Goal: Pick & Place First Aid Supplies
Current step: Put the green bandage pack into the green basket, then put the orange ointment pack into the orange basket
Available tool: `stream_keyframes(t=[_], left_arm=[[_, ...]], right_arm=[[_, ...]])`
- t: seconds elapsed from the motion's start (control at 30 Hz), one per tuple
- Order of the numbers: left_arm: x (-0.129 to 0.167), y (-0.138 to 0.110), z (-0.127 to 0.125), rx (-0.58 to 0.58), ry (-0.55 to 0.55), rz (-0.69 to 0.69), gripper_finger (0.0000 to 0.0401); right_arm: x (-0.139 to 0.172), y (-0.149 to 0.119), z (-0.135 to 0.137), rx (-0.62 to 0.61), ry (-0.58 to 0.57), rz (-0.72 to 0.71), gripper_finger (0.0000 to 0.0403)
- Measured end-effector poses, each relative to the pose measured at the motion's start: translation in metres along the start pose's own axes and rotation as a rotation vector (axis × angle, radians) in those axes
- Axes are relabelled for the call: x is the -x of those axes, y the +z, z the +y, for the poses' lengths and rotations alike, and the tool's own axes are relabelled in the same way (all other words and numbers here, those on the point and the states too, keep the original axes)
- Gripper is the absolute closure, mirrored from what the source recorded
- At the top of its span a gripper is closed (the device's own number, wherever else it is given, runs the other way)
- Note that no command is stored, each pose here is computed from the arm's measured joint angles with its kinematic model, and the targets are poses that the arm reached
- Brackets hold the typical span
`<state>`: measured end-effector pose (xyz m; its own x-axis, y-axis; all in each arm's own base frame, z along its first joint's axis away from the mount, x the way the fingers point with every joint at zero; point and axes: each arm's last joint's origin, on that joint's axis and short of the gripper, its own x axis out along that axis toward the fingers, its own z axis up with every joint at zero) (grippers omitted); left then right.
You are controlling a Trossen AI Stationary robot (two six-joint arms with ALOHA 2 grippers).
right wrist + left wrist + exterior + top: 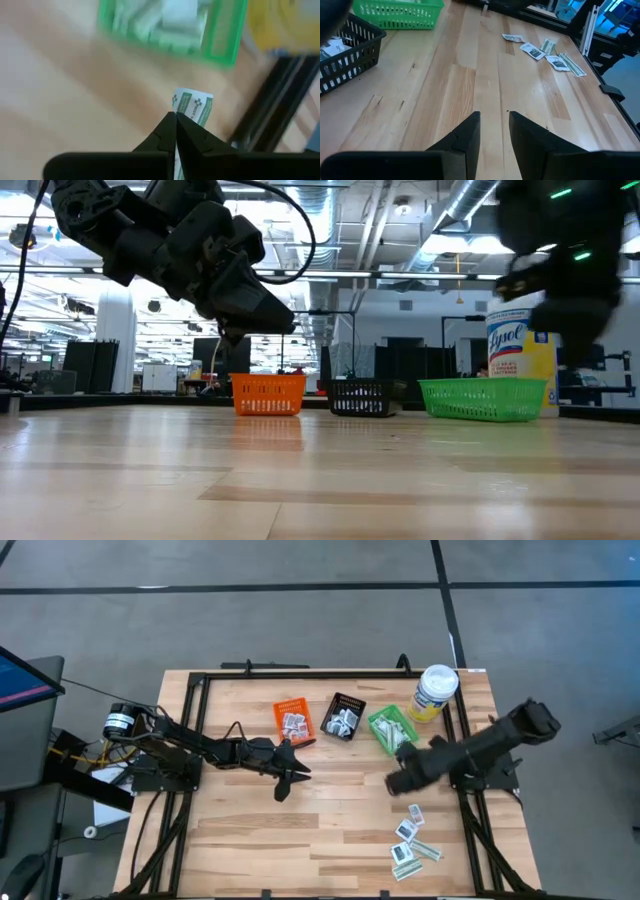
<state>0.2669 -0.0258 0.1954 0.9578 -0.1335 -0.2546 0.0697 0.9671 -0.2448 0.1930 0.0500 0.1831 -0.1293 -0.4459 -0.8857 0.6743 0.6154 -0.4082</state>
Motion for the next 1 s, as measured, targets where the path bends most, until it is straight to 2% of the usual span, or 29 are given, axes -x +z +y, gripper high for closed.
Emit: stream_keyframes(t=[0.33,0.5,0.7,1.0], left_arm=[[0.0,0.001,0.0,0.0,-0.002,-0.01,0.0297],[0.0,0.001,0.0,0.0,-0.002,-0.01,0.0297],[0.0,0.001,0.0,0.0,-0.002,-0.01,0.0297],[0.0,0.001,0.0,0.0,-0.002,-0.009,0.0297]], right_arm=[[-0.026,0.067,-0.019,0.02,-0.031,-0.202,0.04],[-0.034,0.089,-0.026,0.007,0.022,-0.241,0.0386],[-0.039,0.098,-0.031,0.026,0.05,-0.236,0.0345],[-0.033,0.089,-0.02,0.028,0.138,-0.209,0.0294]])
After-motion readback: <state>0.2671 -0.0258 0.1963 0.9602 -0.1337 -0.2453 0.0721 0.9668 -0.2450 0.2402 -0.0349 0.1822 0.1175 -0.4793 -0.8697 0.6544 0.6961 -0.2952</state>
